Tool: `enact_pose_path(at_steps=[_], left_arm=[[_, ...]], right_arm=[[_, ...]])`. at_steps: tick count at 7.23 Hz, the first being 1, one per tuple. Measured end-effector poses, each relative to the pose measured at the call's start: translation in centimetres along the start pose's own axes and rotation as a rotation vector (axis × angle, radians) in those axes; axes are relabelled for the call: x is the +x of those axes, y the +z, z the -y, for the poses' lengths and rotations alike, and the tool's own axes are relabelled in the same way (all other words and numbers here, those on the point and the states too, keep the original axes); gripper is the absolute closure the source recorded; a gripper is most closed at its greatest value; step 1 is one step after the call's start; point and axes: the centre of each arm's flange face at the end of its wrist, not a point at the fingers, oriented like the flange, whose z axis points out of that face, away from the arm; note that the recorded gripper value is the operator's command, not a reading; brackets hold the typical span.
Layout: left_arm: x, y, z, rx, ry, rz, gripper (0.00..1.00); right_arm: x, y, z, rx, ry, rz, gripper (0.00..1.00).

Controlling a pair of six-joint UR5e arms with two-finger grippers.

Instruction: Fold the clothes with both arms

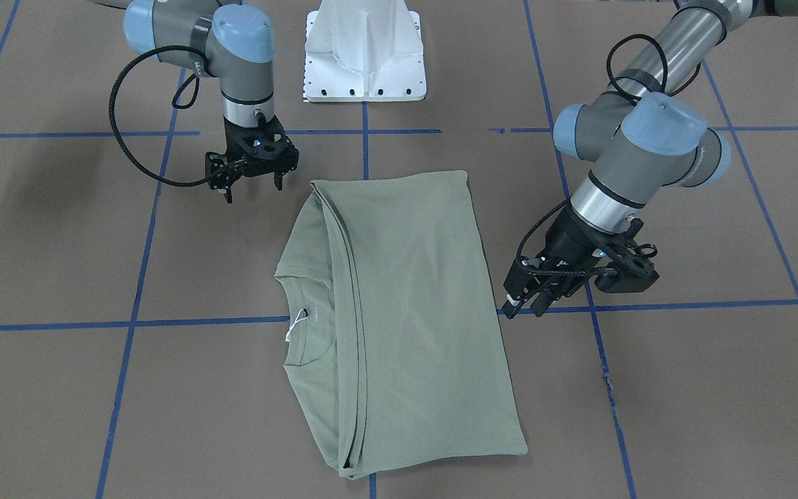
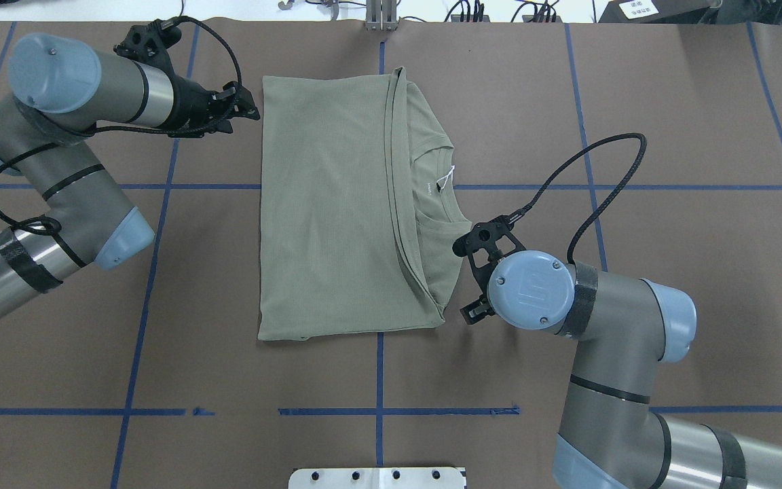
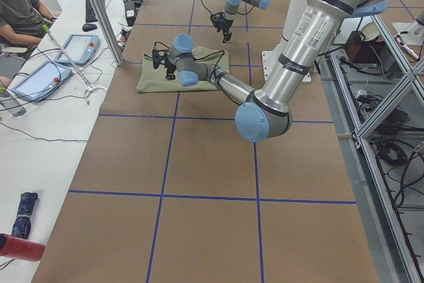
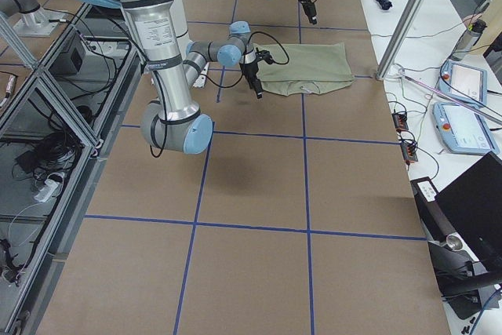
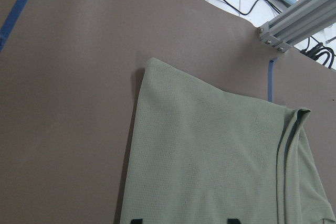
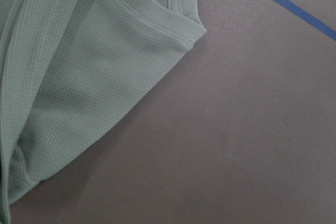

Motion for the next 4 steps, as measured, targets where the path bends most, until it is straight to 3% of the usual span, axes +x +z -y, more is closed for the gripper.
enact_pose_path(at_steps=[4], left_arm=[[-1.6,-2.7,-1.6,-0.042,0.008,-0.023,0.38]], right_arm=[[-6.9,-0.4,9.9,0.038,0.075,0.010,0.00]])
